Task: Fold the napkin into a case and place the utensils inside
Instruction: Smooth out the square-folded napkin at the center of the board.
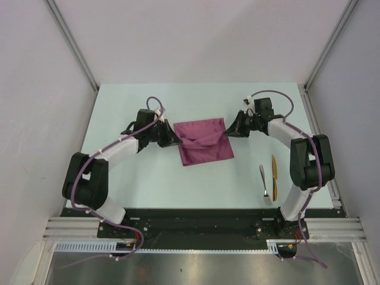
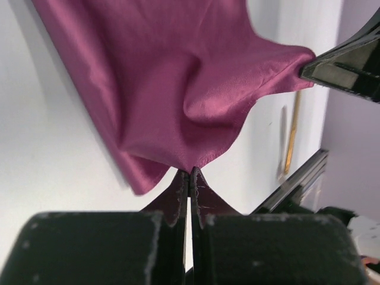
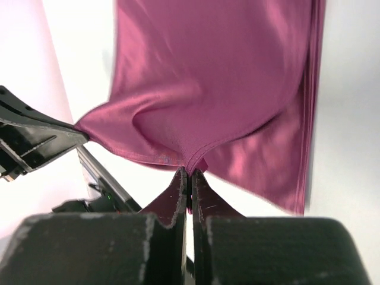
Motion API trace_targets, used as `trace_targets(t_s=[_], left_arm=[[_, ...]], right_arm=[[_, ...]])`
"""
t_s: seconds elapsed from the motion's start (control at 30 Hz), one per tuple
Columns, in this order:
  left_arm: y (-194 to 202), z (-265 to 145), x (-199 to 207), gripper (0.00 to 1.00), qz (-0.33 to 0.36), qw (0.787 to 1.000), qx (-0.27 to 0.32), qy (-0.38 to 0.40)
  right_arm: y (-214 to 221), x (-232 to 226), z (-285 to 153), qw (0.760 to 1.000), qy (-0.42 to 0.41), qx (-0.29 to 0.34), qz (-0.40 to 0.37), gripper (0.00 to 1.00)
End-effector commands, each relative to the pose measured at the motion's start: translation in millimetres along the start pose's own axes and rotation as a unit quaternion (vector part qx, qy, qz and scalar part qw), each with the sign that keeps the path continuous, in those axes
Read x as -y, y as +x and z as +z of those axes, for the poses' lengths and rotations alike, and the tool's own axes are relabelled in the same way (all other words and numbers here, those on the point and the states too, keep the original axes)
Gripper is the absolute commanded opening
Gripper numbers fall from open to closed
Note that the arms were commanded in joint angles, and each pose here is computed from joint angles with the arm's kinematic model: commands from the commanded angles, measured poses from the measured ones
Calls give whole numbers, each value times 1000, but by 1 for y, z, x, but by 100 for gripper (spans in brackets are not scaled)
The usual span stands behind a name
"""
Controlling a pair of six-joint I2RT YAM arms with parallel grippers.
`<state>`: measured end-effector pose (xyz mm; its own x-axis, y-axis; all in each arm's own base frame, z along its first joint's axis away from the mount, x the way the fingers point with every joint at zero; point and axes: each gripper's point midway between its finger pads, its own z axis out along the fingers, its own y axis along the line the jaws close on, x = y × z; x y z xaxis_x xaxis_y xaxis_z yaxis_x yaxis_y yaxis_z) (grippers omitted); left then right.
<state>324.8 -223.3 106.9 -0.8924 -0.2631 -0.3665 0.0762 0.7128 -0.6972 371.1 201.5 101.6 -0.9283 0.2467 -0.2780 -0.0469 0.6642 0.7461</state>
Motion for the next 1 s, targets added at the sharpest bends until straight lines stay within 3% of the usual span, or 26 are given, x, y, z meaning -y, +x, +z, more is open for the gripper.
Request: trace_targets(t_s=[0.0, 0.2, 0.37, 0.73, 0.97], left_arm=[[-70, -3, 39, 0, -22, 994, 75, 78], [-147, -3, 66, 0, -21, 979, 156, 127], [-185, -3, 72, 0, -17, 965, 209, 154], [-243, -20, 84, 0, -6, 912, 308, 272], [-269, -25, 83, 0, 5, 899, 333, 285]], right_arm=[[-71, -31, -4, 995, -43, 73, -57, 0], [-148, -72, -3, 974, -117, 153, -119, 0], [-189, -99, 4, 953, -182, 202, -135, 0], [-230, -158, 7, 907, -280, 248, -193, 0], [-249, -163, 19, 903, -294, 251, -188, 0]])
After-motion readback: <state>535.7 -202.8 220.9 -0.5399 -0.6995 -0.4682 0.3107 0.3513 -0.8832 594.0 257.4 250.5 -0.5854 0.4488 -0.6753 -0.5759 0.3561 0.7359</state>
